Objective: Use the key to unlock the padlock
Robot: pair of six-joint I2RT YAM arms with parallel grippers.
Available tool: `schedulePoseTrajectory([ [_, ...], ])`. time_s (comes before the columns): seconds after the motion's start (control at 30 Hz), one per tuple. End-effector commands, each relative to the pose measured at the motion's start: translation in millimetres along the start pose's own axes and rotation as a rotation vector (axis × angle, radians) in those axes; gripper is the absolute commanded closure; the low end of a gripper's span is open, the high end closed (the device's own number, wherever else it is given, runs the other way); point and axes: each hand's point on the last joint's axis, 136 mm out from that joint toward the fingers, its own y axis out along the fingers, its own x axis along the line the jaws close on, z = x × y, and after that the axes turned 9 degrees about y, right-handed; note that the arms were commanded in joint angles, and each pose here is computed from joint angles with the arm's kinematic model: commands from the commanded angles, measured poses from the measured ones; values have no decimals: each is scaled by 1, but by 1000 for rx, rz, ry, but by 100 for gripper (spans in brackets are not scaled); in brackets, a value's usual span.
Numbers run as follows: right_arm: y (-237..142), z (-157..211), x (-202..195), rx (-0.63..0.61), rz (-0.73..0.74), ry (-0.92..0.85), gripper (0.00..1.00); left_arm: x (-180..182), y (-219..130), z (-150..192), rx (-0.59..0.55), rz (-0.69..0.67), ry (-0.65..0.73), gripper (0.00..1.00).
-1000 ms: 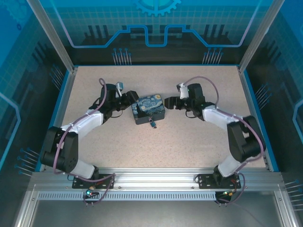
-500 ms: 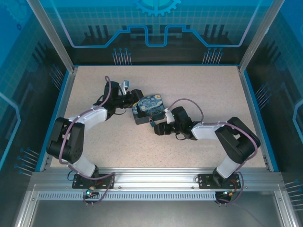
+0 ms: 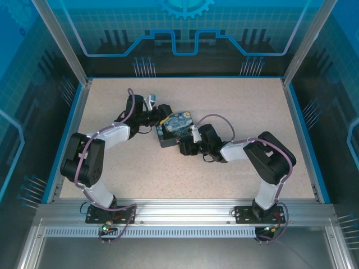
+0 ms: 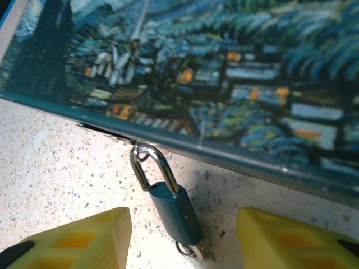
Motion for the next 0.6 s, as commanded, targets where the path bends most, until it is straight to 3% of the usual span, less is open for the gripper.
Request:
schedulePoseTrajectory([
  [0.0, 5, -3, 7, -5, -27, -12, 51, -6, 5, -3, 10, 32, 0, 42],
  [0.4, 9, 4, 8, 23, -48, -21, 59, 3, 8, 2, 18, 16, -13, 42],
  [0.57, 8, 4, 8, 19, -49, -21, 67, 4, 9, 3, 19, 13, -16, 42],
])
